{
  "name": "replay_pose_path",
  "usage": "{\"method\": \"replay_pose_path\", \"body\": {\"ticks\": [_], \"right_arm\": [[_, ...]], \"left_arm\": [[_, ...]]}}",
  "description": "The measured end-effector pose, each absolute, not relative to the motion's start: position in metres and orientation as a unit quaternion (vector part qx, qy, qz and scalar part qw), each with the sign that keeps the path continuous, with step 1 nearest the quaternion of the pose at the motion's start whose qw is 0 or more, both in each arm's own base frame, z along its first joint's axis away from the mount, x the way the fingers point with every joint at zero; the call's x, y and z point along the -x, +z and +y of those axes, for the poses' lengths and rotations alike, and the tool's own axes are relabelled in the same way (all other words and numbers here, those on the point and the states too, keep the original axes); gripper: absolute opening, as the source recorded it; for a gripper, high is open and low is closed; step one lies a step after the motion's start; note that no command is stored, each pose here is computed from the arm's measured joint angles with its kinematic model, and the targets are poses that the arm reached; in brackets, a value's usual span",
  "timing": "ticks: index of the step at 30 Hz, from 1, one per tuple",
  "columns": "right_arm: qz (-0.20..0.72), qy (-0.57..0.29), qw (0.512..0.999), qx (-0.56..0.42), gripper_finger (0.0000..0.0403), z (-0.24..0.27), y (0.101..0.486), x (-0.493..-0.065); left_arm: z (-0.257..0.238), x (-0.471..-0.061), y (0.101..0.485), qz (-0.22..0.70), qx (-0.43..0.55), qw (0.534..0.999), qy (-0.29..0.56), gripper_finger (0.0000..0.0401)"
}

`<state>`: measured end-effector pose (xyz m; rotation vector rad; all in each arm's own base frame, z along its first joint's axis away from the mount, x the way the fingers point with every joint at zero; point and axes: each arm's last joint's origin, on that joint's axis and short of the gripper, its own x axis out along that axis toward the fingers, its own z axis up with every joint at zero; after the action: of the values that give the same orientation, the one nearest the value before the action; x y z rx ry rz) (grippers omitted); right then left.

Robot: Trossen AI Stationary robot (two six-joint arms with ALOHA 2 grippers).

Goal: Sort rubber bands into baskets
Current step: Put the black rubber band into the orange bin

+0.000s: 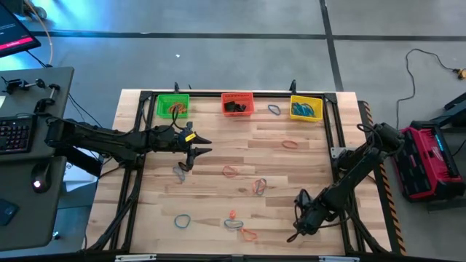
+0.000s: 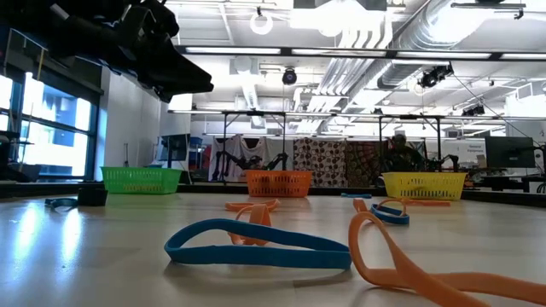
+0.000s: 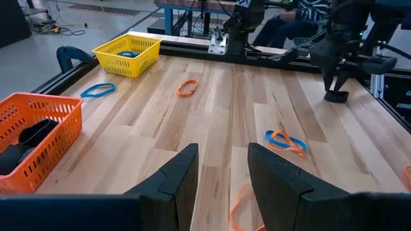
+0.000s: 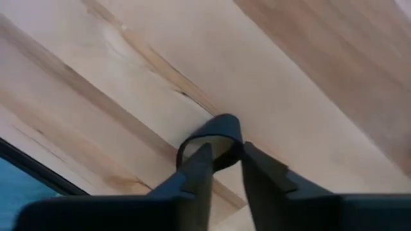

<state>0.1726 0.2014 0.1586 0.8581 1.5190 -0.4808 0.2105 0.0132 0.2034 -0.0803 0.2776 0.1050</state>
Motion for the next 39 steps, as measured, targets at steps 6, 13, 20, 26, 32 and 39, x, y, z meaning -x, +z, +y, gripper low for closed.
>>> {"method": "replay_pose_path", "body": {"ticks": [6, 13, 20, 26, 32, 39], "right_arm": [[0.659, -0.186, 0.641, -0.347, 0.0006, 0.2, 0.159, -0.174], [0.62, -0.18, 0.691, -0.325, 0.0002, 0.195, 0.163, -0.179], [0.585, -0.139, 0.755, -0.262, 0.0001, 0.184, 0.172, -0.187], [0.612, -0.116, 0.722, -0.303, 0.0015, 0.188, 0.175, -0.187], [0.622, -0.1, 0.699, -0.338, 0.0082, 0.199, 0.176, -0.181], [0.635, -0.117, 0.698, -0.308, 0.0155, 0.197, 0.174, -0.174]], "left_arm": [[0.013, -0.211, 0.203, 0.138, 0.048, 0.988, 0.053, 0.0129], [0.013, -0.211, 0.204, 0.137, 0.049, 0.988, 0.053, 0.0129], [0.013, -0.212, 0.207, 0.118, 0.052, 0.99, 0.053, 0.0129], [0.013, -0.212, 0.208, 0.115, 0.055, 0.99, 0.053, 0.0129], [0.013, -0.212, 0.208, 0.115, 0.061, 0.99, 0.054, 0.0129], [0.013, -0.212, 0.208, 0.115, 0.056, 0.99, 0.053, 0.0129]]}}
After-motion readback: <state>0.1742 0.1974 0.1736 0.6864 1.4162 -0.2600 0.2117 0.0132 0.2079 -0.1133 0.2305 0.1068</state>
